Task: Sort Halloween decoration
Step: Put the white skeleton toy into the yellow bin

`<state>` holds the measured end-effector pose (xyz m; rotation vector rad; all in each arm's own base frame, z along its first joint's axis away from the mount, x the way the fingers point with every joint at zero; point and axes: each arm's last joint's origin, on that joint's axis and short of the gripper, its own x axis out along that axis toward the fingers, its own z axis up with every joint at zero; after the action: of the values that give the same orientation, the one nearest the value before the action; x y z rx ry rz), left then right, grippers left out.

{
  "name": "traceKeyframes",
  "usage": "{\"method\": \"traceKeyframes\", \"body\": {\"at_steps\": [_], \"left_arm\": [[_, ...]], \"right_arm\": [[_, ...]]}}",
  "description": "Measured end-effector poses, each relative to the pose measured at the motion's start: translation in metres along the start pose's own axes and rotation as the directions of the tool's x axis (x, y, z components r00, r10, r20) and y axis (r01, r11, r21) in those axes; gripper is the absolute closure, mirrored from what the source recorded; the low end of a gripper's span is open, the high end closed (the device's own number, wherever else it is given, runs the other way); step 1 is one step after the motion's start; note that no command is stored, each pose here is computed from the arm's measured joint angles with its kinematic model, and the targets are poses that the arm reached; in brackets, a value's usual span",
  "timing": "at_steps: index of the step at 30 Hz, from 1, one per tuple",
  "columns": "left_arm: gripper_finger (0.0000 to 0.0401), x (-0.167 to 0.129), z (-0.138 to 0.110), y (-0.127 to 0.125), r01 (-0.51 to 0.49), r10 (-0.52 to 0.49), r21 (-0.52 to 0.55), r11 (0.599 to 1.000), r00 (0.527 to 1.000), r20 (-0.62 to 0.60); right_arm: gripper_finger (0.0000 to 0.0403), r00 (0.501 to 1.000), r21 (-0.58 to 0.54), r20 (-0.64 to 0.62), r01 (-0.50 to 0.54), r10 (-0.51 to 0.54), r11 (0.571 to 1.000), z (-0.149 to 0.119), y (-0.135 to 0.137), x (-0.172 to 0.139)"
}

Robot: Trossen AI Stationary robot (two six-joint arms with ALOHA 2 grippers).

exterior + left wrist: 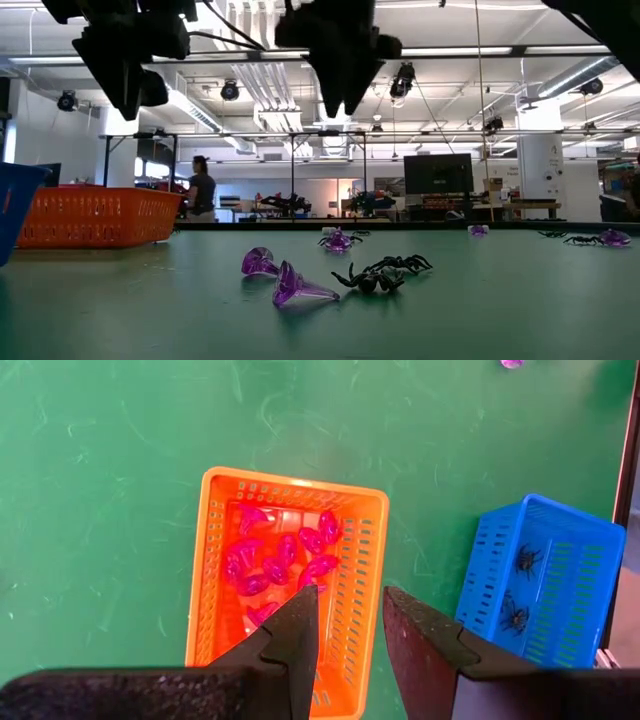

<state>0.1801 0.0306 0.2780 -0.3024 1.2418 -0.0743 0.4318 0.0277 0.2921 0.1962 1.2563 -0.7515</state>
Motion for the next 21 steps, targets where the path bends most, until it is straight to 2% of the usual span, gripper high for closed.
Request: {"method": "traceKeyframes", "body": {"at_steps": [3, 8, 11, 18, 21], "left_arm": [[0.0305, 0.000, 0.000, 0.000, 0.000, 0.000, 0.000, 1.000, 1.000, 0.001], [0.0305, 0.000, 0.000, 0.000, 0.000, 0.000, 0.002, 1.000, 1.000, 0.006], [0.0305, 0.000, 0.000, 0.000, -0.001, 0.001, 0.002, 1.000, 1.000, 0.008], [0.0305, -0.001, 0.000, 0.000, 0.000, 0.000, 0.002, 1.000, 1.000, 0.006], [0.0305, -0.001, 0.000, 0.000, 0.000, 0.000, 0.002, 1.000, 1.000, 0.006]], "right_arm": [[0.0237, 0.998, 0.041, -0.048, -0.027, 0.029, 0.999, 0.015, -0.023, 0.010], [0.0250, 0.995, 0.116, -0.097, 0.010, 0.001, 0.993, 0.038, -0.072, 0.027], [0.0255, 0.990, 0.164, -0.136, -0.010, 0.033, 0.986, 0.049, -0.103, 0.035], [0.0262, 0.968, 0.186, -0.222, -0.073, 0.114, 0.980, 0.065, -0.161, 0.062], [0.0261, 0.958, 0.190, -0.265, -0.061, 0.111, 0.980, 0.066, -0.183, 0.077]]}}
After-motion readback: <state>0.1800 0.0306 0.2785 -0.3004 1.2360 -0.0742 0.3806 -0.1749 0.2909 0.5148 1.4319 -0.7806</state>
